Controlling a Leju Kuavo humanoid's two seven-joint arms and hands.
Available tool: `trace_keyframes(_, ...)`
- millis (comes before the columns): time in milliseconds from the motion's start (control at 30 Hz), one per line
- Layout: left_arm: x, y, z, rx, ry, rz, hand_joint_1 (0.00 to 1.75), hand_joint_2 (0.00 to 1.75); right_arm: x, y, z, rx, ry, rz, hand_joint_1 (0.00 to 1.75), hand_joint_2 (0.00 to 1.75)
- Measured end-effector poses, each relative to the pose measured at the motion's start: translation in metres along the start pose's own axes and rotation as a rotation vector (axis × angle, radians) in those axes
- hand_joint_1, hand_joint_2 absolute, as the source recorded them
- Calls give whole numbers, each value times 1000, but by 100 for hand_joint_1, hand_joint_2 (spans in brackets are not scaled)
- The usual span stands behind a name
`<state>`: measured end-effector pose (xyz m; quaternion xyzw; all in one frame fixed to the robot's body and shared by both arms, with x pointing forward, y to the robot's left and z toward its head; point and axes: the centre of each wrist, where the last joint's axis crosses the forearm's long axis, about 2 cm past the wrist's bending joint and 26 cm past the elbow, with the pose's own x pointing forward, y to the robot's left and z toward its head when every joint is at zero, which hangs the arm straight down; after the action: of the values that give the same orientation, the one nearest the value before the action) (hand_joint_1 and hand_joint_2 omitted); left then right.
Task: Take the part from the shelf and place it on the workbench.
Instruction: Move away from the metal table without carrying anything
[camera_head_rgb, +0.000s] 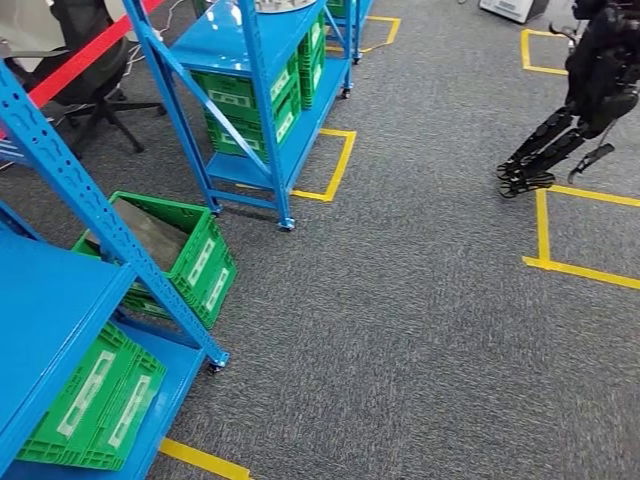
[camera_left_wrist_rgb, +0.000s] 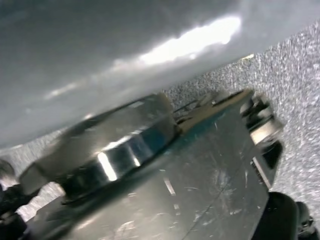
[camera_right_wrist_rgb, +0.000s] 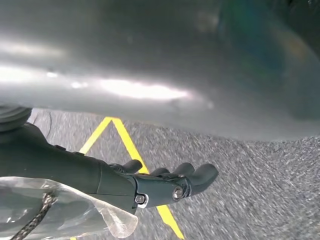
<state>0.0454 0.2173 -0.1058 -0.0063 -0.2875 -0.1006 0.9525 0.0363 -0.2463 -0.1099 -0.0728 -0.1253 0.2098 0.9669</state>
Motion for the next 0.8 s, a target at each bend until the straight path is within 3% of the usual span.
trace_keyframes(800,2,-2,0,15,8,11,0,0,0,-2,0,-6,-12,13,0,0)
